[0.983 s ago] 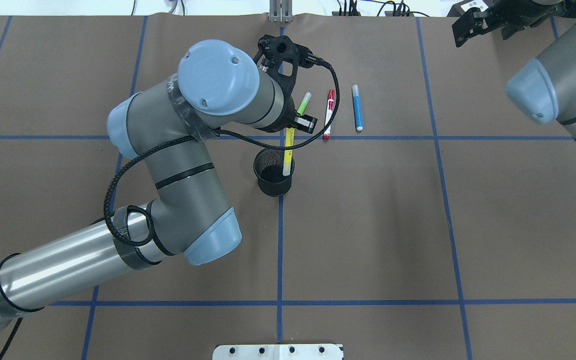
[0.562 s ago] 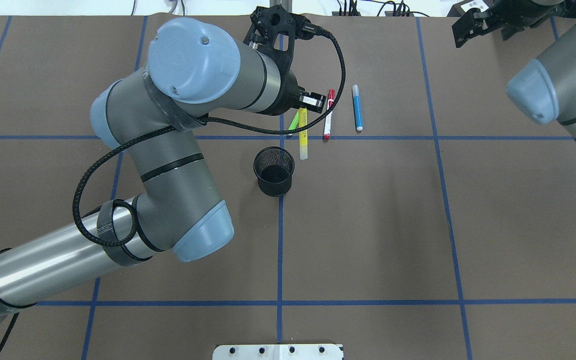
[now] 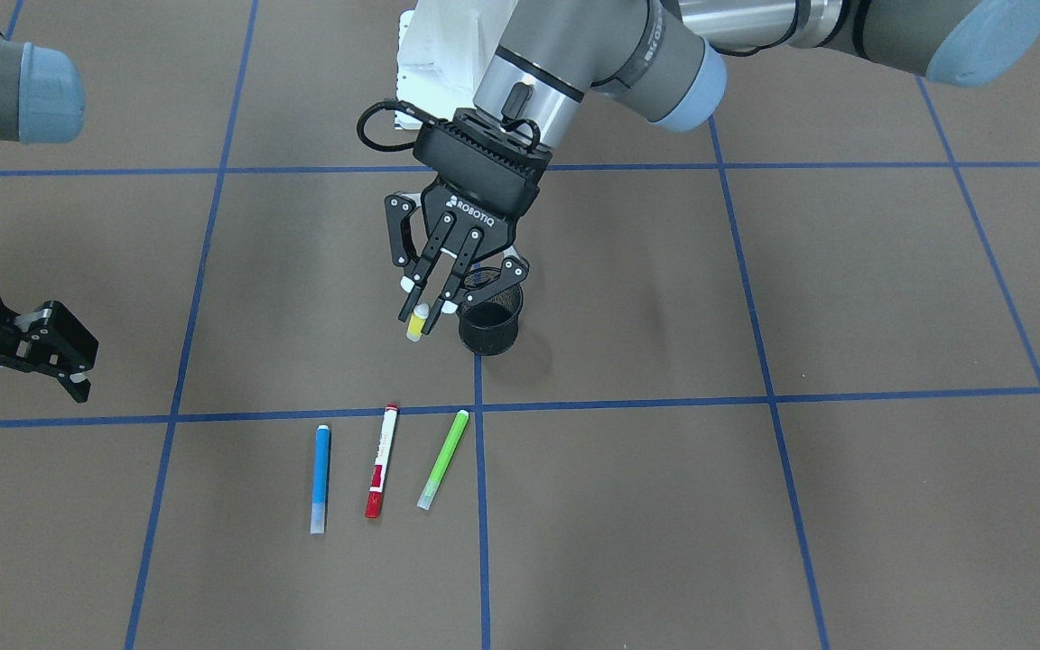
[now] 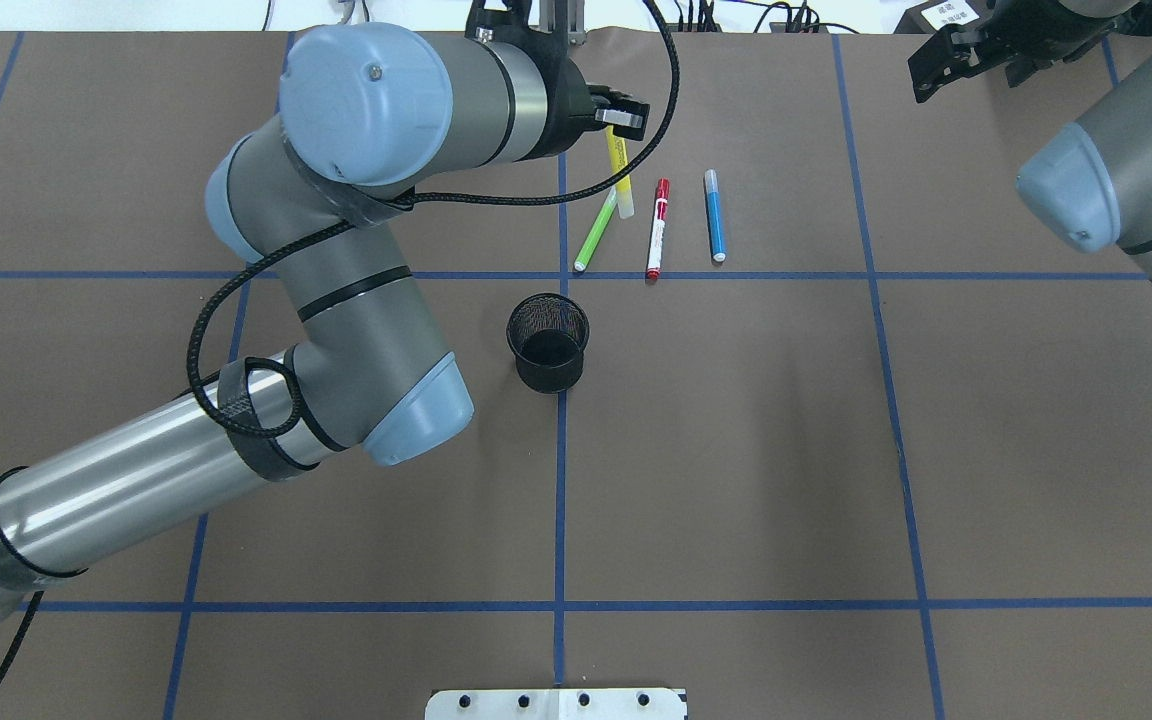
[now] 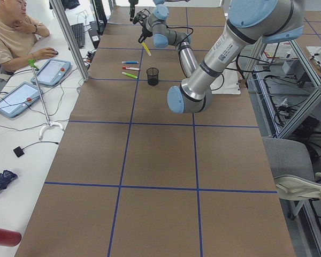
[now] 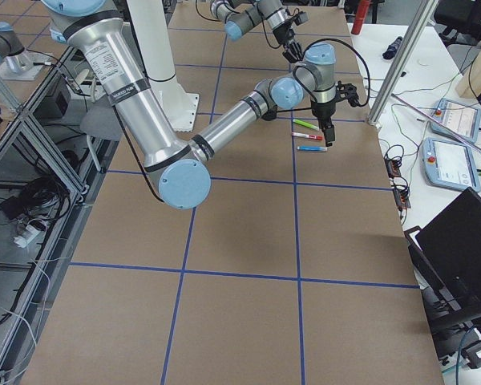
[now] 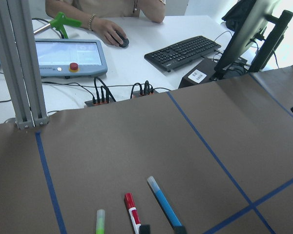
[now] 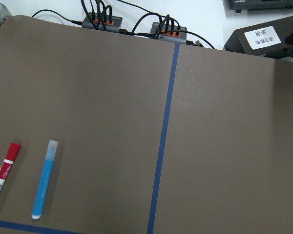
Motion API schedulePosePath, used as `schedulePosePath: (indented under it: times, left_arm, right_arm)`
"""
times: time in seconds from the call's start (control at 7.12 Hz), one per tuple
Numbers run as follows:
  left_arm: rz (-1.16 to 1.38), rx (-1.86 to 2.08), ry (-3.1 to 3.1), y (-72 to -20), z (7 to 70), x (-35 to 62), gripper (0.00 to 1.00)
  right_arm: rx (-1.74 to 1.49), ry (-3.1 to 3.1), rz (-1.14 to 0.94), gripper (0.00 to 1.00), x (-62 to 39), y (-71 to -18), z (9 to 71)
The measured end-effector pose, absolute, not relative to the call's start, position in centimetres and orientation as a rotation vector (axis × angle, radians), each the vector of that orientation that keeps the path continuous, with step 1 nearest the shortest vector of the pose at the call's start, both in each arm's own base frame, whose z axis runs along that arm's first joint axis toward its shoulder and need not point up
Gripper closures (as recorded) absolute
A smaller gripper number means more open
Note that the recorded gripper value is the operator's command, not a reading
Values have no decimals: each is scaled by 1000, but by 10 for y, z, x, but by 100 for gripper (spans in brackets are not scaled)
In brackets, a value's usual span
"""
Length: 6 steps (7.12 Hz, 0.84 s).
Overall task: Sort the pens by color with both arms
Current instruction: 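Lift the yellow marker out of the cup with the left gripper, then carry the yellow marker farther from the robot and lay it down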
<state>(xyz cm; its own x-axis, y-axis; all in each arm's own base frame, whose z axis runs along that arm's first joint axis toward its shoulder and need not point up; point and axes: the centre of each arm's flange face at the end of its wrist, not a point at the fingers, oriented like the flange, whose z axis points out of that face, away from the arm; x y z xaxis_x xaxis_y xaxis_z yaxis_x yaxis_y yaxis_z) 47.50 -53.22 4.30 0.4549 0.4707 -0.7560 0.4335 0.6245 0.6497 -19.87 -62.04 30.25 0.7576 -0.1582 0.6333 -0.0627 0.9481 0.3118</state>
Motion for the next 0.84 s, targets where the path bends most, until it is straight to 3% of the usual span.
schedulePosePath:
  times: [0.84]
  left_arm:
    - [-35, 1205, 974, -625, 74, 475, 100]
  right_arm:
    - [296, -719, -79, 2, -190, -615, 326]
